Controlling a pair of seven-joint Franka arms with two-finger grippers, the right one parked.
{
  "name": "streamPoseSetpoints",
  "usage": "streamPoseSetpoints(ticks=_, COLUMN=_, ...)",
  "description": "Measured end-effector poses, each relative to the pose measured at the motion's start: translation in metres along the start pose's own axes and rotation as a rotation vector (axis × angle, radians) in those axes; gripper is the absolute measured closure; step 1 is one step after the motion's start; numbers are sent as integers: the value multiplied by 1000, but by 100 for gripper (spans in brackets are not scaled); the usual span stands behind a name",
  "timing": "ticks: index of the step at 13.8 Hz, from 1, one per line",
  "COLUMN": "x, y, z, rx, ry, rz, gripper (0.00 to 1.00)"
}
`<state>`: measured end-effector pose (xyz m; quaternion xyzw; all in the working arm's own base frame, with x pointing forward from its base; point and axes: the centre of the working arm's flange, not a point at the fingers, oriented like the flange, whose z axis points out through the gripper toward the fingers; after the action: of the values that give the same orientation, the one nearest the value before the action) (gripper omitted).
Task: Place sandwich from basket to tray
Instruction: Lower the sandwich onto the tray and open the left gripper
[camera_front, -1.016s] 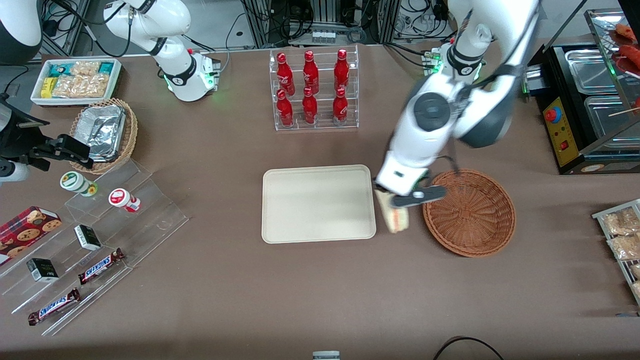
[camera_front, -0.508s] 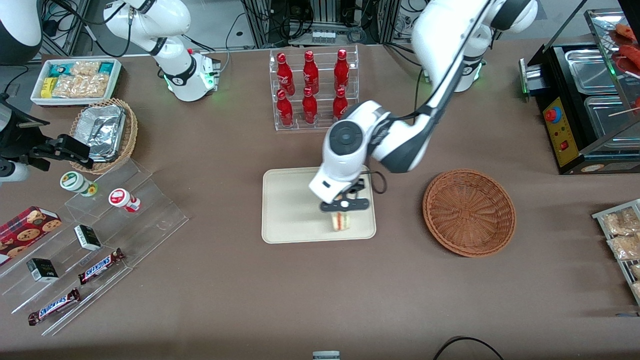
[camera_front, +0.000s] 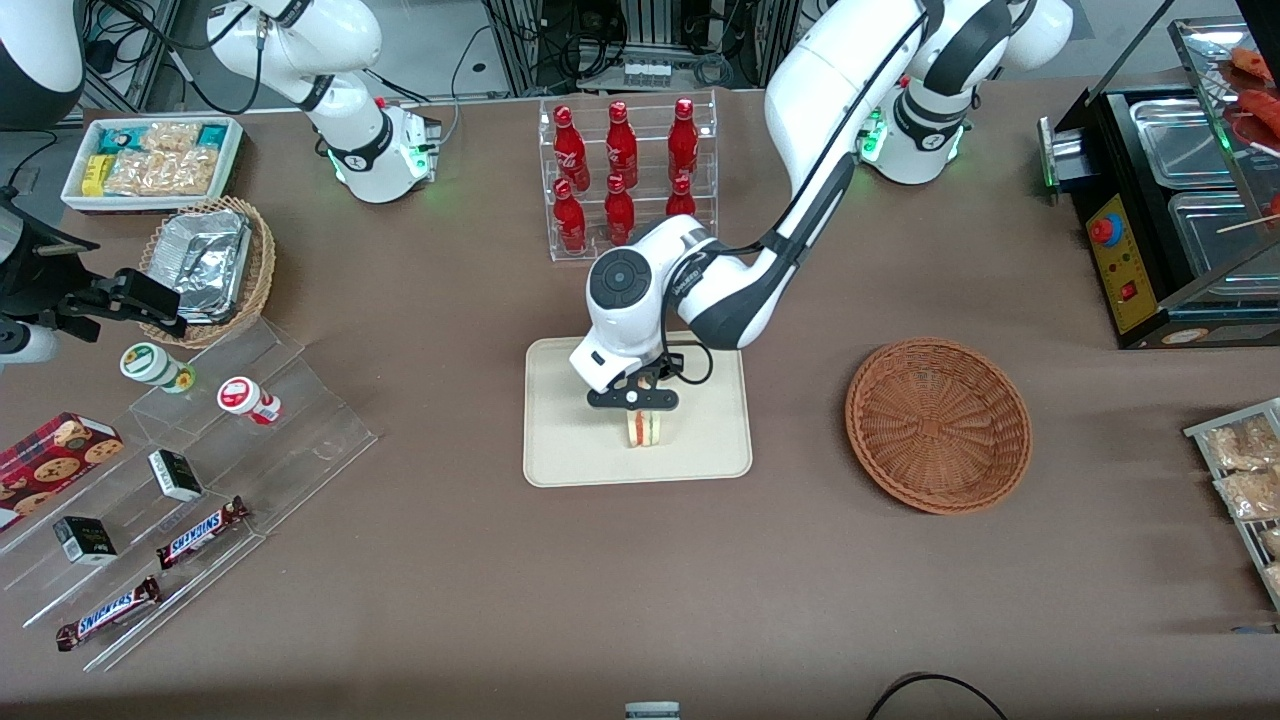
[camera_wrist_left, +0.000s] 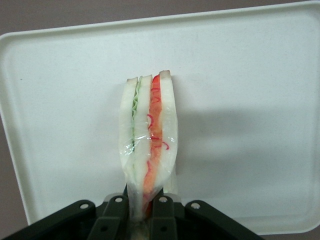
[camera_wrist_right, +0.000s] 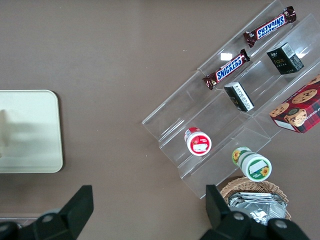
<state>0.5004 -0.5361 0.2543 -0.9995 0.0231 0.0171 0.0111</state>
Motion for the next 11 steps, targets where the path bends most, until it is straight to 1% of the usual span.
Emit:
streamPoseSetpoints(ticks=5, x=-5, y=9, z=14, rx=-9, ry=5, rz=-5, gripper=85)
streamPoseSetpoints(ticks=7, x=-7, y=11, z=14, rx=-9, ry=7, rz=-2, gripper=70)
streamPoseSetpoints(ticks=9, x=-6, y=10, z=12, rx=-11, ry=10, rz=-3, gripper=50)
streamPoseSetpoints(ticks=11, x=-2, y=11, z=2, rx=-22, ry=24, rz=-9, gripper=28)
